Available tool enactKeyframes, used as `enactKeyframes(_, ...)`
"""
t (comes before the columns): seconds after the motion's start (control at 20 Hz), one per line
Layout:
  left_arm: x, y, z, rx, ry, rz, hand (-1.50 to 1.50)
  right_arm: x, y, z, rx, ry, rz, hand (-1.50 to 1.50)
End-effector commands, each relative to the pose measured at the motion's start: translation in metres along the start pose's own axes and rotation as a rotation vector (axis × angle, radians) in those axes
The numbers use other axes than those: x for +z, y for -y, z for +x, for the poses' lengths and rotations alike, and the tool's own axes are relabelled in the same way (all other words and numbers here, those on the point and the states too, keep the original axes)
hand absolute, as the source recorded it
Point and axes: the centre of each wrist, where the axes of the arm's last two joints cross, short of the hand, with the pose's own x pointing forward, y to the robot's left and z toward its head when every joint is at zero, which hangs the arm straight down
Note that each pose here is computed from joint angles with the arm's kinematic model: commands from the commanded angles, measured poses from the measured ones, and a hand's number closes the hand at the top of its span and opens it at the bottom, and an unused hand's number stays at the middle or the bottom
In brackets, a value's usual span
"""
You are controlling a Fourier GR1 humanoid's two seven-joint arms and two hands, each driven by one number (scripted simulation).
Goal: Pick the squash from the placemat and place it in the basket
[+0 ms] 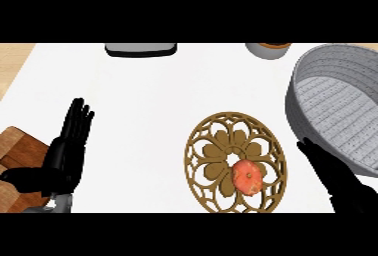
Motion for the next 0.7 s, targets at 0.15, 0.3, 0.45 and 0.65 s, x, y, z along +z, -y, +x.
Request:
enactKeyframes(0.15, -0.001, 0.015, 0.002, 0.012, 0.007, -0.032, 0.0, 0.039, 0.043, 0.05, 0.08, -0.056, 0.181, -1.5)
enactKeyframes(0.3, -0.005, 0.023, 0.015, 0.035, 0.01, -0.047, 0.0, 0.022, 0.042, 0.063, 0.085, -0.1, 0.166, -1.5)
enactKeyframes(0.45, 0.003, 0.007, 0.005, 0.012, 0.023, -0.05, 0.0, 0.01, 0.04, 0.067, 0.16, -0.151, 0.164, -1.5)
enactKeyframes(0.65, -0.011, -0.006, 0.014, 0.011, 0.006, -0.037, 0.0, -0.004, 0.003, 0.068, 0.18, -0.199, 0.186, -1.5)
